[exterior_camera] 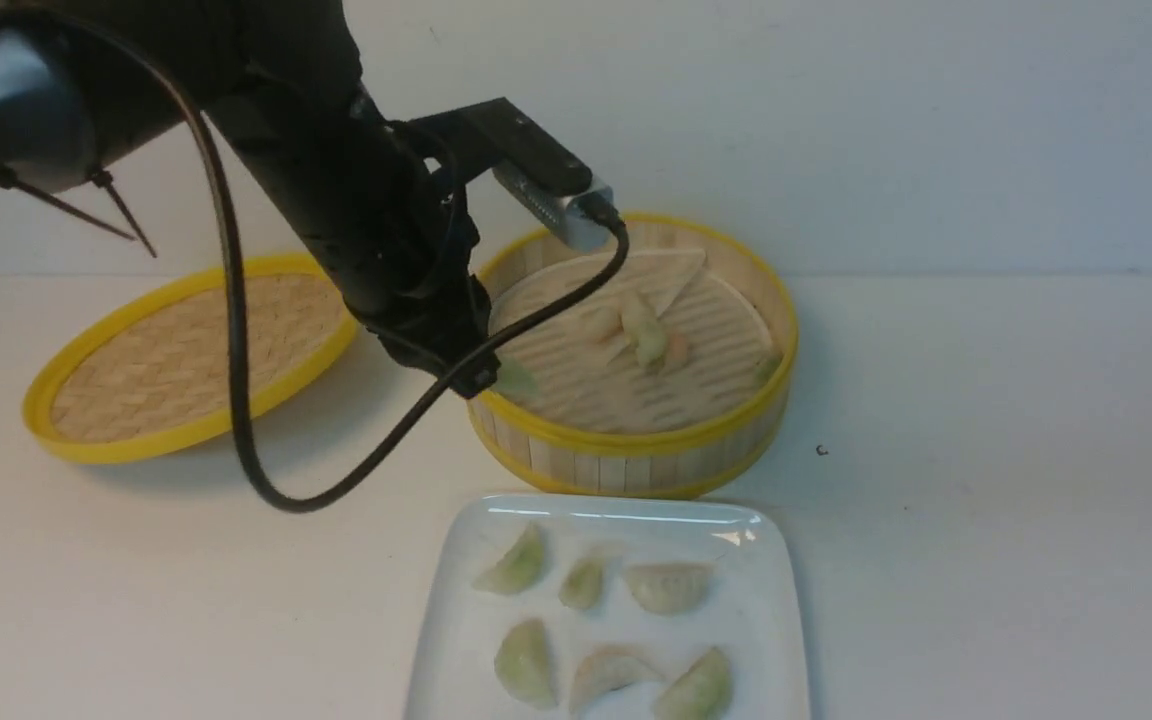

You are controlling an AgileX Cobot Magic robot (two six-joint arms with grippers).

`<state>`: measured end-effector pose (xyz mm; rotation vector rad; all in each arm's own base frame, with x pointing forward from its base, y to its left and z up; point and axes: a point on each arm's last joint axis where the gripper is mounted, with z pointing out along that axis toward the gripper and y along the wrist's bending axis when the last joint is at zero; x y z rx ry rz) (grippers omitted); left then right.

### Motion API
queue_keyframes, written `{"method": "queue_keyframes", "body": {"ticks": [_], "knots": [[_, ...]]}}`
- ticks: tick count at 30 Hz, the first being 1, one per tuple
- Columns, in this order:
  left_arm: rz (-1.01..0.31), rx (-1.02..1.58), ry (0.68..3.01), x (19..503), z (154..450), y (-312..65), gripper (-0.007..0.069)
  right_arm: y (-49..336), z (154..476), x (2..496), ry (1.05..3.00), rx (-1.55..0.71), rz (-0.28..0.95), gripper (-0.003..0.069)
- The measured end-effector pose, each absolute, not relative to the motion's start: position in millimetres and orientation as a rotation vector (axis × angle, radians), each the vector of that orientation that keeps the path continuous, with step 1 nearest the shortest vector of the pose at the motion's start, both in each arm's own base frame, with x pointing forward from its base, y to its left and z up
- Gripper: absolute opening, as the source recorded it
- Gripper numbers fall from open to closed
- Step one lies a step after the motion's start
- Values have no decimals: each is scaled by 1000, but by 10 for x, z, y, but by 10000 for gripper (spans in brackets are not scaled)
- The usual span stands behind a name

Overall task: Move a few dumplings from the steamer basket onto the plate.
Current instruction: Use the left arm to put the dumpling into the plate, then use the right arm to grab a dumpling from inside the steamer

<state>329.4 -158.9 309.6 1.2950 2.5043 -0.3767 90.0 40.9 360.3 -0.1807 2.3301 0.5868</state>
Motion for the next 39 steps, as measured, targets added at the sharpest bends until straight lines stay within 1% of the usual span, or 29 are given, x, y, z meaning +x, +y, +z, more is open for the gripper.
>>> {"method": "queue_keyframes", "body": {"ticks": [4,5,7,8,9,11,14,20,23,24,27,30,31,33,34,36,37,39], "knots": [[-506,1279,2575,2908,2963,-1532,36,410,3603,900,2328,-187,586,-11],[-544,1280,2598,2749,2850,-1539,36,410,3603,900,2329,-187,586,-11],[-579,1277,2597,2552,2746,-1571,36,410,3603,900,2329,-187,586,-11],[-587,1285,2610,2449,2643,-1585,36,410,3603,900,2329,-187,586,-11],[-583,1294,2600,2367,2569,-1620,36,410,3603,900,2329,-187,586,-11],[-569,1314,2604,2170,2311,-1680,36,411,3603,900,2328,-189,587,-11],[-535,1302,2597,2111,2123,-1712,36,411,3603,900,2328,-189,587,-11],[-493,1255,2617,2189,1853,-1766,39,409,3603,900,2329,-189,584,-11],[-491,1262,2650,2205,1761,-1776,71,407,3601,900,2330,-189,580,-11],[-493,1269,2666,2205,1728,-1778,100,405,3599,903,2332,-189,577,-11],[-495,1275,2686,2207,1683,-1782,195,404,3593,919,2339,-187,577,-11],[-494,1276,2692,2213,1663,-1785,340,401,3566,992,2368,-179,585,-11],[-495,1276,2692,2214,1665,-1786,347,401,3566,992,2368,-179,585,-11],[-504,1277,2688,2235,1712,-1807,413,403,3531,1077,2400,-173,600,-11],[-512,1270,2688,2242,1758,-1816,424,403,3515,1119,2415,-175,604,-11],[-525,1238,2685,2259,1872,-1834,421,401,3490,1202,2439,-192,603,-11],[-529,1202,2681,2274,1987,-1843,402,398,3481,1287,2460,-199,605,-11],[-522,1172,2669,2274,2100,-1834,370,396,3493,1356,2470,-205,605,-11]]}}
